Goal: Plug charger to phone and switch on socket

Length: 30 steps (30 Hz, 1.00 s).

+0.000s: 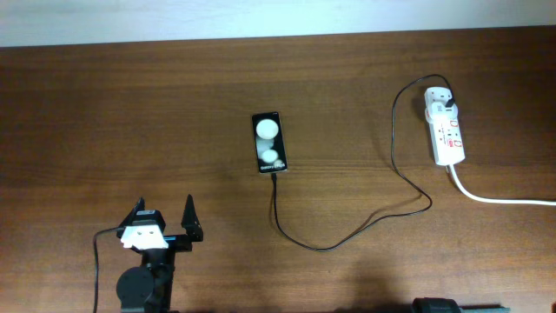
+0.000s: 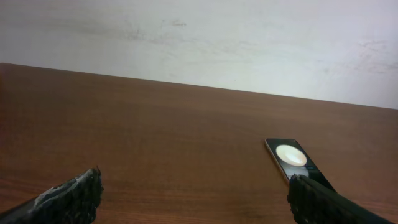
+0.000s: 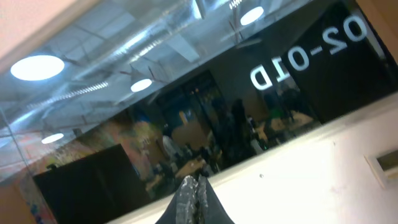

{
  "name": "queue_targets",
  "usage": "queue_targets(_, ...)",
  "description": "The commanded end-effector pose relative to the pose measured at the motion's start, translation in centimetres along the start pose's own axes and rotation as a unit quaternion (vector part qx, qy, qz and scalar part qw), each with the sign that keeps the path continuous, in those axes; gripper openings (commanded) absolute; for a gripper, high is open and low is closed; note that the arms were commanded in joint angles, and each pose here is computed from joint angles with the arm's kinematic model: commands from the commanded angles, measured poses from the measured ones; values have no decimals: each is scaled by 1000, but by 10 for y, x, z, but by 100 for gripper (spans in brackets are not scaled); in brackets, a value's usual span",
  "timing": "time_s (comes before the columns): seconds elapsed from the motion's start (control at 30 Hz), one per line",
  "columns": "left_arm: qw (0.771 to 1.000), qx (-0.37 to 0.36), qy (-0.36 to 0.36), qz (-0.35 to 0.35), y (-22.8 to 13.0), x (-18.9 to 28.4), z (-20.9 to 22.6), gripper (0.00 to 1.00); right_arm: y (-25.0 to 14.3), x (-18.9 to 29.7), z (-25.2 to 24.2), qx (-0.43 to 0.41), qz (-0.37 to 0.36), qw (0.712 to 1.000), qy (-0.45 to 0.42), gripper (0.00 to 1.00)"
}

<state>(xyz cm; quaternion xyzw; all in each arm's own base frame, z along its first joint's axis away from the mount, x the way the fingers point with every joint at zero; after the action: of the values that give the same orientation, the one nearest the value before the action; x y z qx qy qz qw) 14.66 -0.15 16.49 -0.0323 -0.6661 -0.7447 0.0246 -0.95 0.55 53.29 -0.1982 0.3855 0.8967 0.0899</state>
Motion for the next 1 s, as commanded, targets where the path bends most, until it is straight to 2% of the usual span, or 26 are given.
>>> queue_targets(0.0,1000,3,6,2,-1,0,1,99,-4,16,-2,3,-12,1000,19,4)
queue_targets(0.2,1000,0,5,2,-1,0,1,99,-11,30,-9,5,-33,999,40,4)
queue_targets(0.4,998,-63,5,3,-1,0,1,99,-13,28,-10,5,-32,999,40,4)
queue_targets(0.97,998,-63,5,3,-1,0,1,99,-14,28,-7,6,-23,998,57,4)
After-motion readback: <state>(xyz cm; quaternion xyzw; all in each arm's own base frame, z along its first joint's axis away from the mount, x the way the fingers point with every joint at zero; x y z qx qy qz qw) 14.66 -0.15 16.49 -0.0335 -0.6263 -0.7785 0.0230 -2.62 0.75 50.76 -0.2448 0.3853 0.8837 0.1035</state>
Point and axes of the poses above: each gripper's point midway between its finger pads, its own x axis back along the fingers, its own z axis along the line the jaws close on, y = z × x, the point moved 10 cm from there along x, back along the fingers, and after that the axes turned 13 degrees about -x, right-handed, at the moved point
